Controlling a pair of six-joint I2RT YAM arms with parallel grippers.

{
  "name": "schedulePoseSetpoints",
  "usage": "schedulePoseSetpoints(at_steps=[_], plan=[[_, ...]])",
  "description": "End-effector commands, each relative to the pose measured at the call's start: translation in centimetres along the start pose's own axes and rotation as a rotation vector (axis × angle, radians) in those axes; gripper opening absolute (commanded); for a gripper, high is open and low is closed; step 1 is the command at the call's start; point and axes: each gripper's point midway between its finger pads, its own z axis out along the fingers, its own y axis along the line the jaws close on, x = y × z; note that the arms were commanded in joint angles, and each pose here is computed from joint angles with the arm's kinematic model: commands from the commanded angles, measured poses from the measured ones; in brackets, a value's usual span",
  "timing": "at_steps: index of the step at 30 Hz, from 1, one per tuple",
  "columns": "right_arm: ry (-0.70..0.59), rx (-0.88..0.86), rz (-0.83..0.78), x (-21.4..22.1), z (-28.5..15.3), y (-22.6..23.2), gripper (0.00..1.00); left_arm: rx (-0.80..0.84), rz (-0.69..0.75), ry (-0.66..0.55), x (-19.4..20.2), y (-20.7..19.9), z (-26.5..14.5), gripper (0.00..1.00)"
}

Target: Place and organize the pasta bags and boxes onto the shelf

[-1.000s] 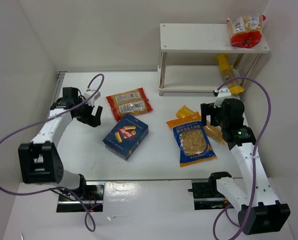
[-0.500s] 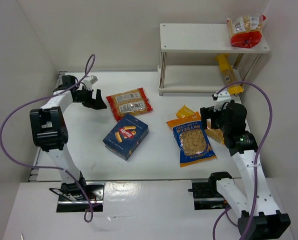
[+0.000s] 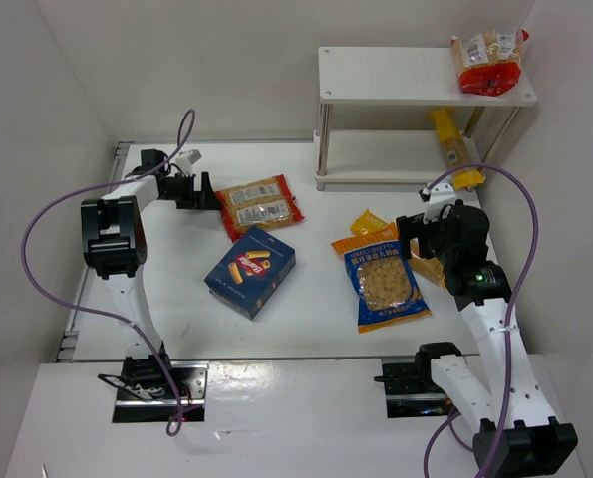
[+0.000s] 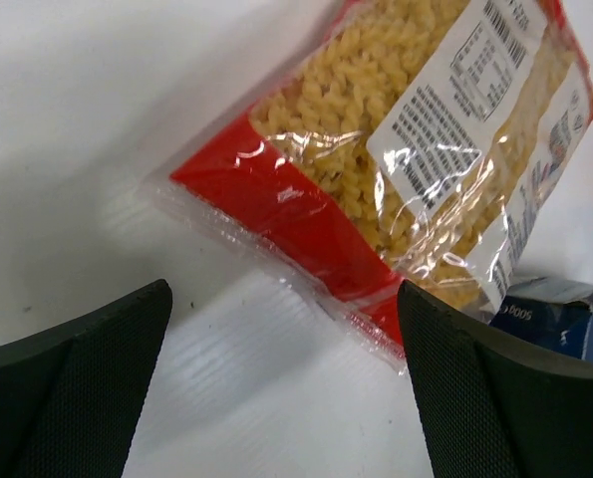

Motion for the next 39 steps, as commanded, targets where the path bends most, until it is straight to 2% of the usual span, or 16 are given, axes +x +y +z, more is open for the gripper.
schedulePoseSetpoints(at_steps=[1, 10, 18, 20, 25, 26, 29, 30, 33, 37, 39], plan=[[-0.042, -0.01, -0.016, -1.0, 0.3, 0.1, 1.0, 0.051, -0.035, -0.006, -0.4, -0.5, 1.5, 1.0], [-0.042, -0.01, -0.016, -1.0, 0.3, 0.1, 1.0, 0.097, -0.05, 0.022, -0.7, -1.1, 4.4, 1.0], [-0.033, -0.012, -0.016, -0.8, 0.5, 0.2, 1.0, 0.115, -0.09, 0.128, 1.8, -2.2, 6.0, 1.0], [-0.033, -0.012, -0.016, -0.8, 0.5, 0.2, 1.0, 0.112, -0.1, 0.152, 2.3, -2.6, 6.1, 0.97], [-0.033, -0.012, -0.016, -0.8, 0.5, 0.2, 1.0, 0.106, -0.081, 0.225, 3.8, -3.9, 6.5, 0.69], [-0.033, -0.012, -0.016, -0.8, 0.5, 0.2, 1.0, 0.102, -0.07, 0.239, 4.1, -4.1, 6.6, 0.55], [-0.024, -0.014, -0.024, -0.4, 0.6, 0.2, 1.0, 0.09, -0.059, 0.256, 4.5, -4.1, 6.7, 0.21], [-0.024, -0.014, -0.024, -0.4, 0.6, 0.2, 1.0, 0.089, -0.059, 0.256, 4.5, -4.1, 6.8, 0.0], [-0.035, -0.022, -0.025, -0.6, 0.4, 0.4, 1.0, 0.099, -0.049, 0.211, 2.9, -4.8, 4.8, 0.0], [-0.041, -0.05, -0.025, -0.7, 0.4, 0.8, 1.0, 0.117, 0.036, 0.096, -1.3, -7.2, 1.0, 0.0], [-0.046, -0.075, -0.026, -0.8, 0.4, 1.3, 1.0, 0.121, 0.054, 0.084, -1.9, -8.0, -0.5, 0.0]])
